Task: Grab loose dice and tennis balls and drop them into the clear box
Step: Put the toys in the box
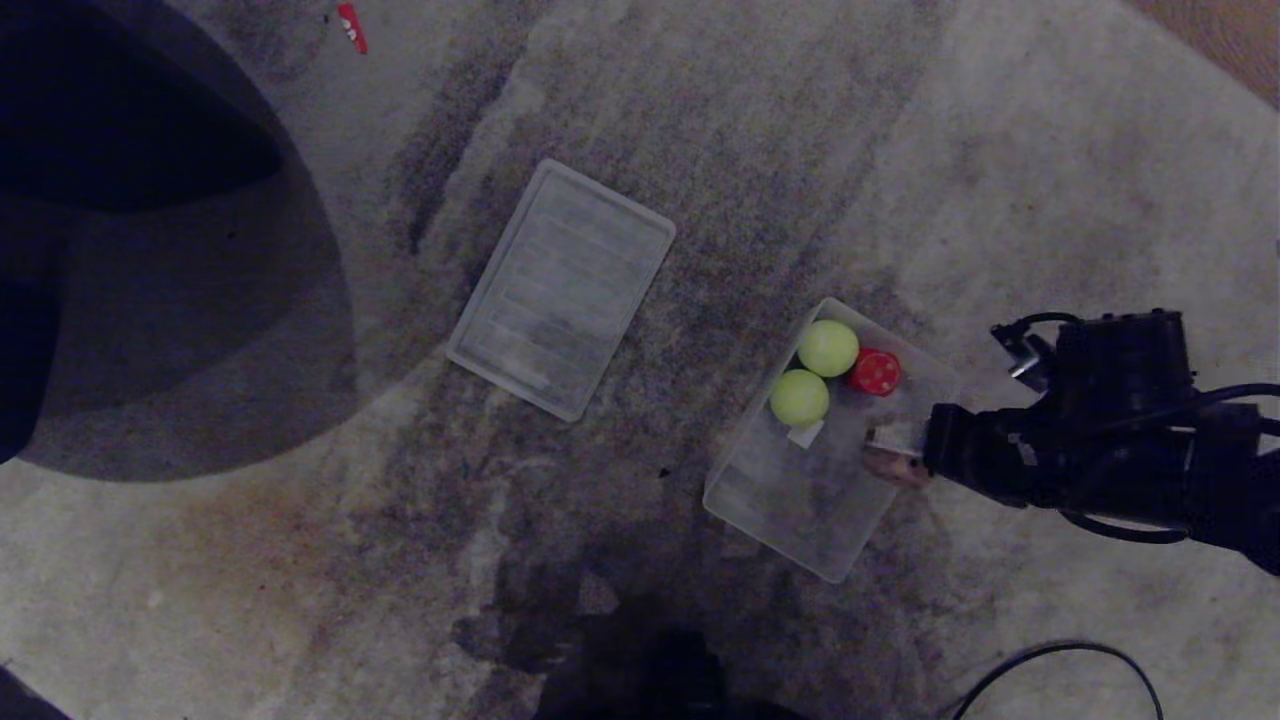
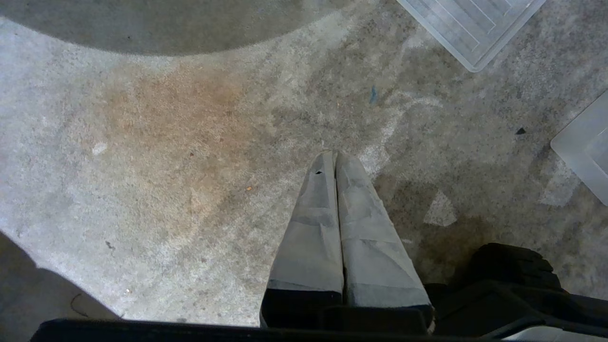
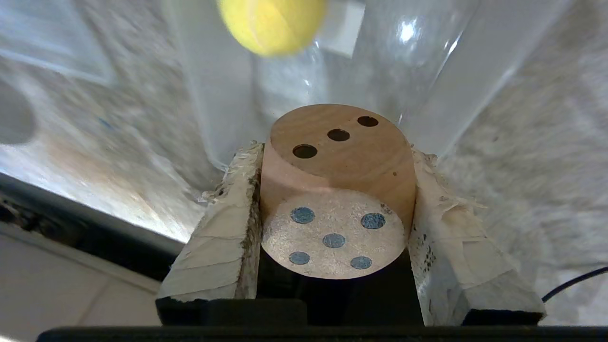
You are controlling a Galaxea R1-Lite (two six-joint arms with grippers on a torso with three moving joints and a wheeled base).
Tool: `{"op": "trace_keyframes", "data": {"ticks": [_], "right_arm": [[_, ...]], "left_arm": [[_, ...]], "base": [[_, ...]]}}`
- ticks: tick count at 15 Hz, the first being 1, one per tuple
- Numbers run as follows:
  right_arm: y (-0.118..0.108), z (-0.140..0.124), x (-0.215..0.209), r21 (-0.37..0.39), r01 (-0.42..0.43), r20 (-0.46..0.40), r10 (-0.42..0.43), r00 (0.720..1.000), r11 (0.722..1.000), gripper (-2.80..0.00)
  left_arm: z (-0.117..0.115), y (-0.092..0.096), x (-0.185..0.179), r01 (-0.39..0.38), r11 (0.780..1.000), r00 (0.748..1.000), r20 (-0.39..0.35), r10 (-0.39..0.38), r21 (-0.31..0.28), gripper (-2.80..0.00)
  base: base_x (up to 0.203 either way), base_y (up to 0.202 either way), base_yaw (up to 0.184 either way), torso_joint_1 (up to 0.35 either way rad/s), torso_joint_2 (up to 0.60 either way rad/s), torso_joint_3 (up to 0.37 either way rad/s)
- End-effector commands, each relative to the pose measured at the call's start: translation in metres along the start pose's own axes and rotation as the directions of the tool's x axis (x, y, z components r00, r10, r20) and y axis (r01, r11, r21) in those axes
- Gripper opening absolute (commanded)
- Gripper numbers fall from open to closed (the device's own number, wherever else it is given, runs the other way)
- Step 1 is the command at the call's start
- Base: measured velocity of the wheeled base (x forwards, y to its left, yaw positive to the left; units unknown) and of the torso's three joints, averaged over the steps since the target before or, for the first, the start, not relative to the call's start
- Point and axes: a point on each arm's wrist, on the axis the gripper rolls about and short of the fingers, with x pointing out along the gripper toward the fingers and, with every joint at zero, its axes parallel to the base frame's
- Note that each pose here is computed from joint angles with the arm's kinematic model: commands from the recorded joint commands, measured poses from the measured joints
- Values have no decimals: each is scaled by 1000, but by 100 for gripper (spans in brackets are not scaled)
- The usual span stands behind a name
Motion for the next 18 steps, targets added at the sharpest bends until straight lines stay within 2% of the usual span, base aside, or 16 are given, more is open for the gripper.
{"op": "trace_keyframes", "data": {"ticks": [1,5,10,11,15,18], "right_arm": [[-7,-7,26,5,22,-52,-22,998,1000,-280],[-19,-16,54,-4,61,-88,-61,994,998,-280],[-21,-10,64,-17,84,-54,-85,995,996,-280],[-21,-10,64,-33,87,-52,-89,995,996,0],[-19,-9,57,-67,86,-40,-89,995,994,0],[-15,-10,30,-98,76,-19,-78,997,992,0]], "left_arm": [[0,0,0,-1,1000,1000,1,1,-2,-280],[0,0,0,-1,1000,1000,2,1,-1,-280],[0,0,0,0,1000,1000,1,0,-1,-280],[0,0,0,0,1000,1000,1,0,-1,-280],[0,0,0,-1,1000,1000,2,1,0,-280],[0,0,0,0,1000,1000,1,0,-1,-280]], "base": [[0,0,0,0,0,0],[0,0,0,0,0,0],[0,0,0,0,0,0],[0,0,0,0,0,0],[0,0,0,0,0,0],[0,0,0,0,0,0]]}}
